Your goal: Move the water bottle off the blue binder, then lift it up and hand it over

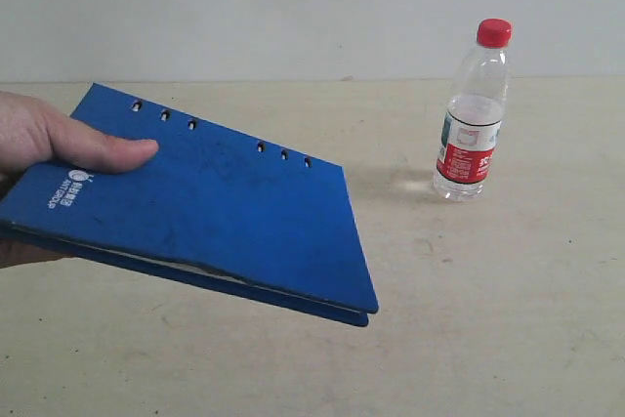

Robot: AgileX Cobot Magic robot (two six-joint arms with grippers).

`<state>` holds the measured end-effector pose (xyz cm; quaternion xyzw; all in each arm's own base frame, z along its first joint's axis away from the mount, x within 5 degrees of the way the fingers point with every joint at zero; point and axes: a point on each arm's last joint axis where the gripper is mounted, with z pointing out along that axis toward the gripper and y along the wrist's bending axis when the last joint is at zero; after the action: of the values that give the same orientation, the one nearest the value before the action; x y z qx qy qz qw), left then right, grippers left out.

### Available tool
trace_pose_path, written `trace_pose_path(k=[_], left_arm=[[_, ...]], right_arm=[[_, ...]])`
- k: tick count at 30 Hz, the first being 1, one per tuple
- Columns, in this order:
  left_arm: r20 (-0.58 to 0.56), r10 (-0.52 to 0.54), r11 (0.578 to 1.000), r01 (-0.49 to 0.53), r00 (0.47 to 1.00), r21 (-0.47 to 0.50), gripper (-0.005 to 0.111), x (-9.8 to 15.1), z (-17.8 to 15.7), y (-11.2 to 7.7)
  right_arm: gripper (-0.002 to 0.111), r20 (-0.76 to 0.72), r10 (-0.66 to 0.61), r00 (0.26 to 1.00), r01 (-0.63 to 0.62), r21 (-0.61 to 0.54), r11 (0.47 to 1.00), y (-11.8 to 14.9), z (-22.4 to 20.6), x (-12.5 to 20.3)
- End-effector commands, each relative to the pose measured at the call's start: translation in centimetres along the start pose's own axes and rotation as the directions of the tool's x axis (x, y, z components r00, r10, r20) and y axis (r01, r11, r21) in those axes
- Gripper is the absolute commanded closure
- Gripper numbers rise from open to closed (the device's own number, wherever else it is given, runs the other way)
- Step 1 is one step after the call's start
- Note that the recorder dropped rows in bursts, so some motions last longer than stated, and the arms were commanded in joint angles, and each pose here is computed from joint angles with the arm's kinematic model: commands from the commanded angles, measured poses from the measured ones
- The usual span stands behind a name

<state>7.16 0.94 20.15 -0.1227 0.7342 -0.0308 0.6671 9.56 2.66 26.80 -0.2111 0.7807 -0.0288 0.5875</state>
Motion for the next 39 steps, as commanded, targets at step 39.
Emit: trace_pose_path(k=[39], left_arm=[[-0.008, 0.028, 1.000, -0.029, 1.000, -0.005, 0.102, 0.2, 0.0, 0.1]], right_arm=[[0.108, -0.142, 0.389, 0.910, -0.338, 0.286, 0.897, -3.6, 4.1, 0.3]])
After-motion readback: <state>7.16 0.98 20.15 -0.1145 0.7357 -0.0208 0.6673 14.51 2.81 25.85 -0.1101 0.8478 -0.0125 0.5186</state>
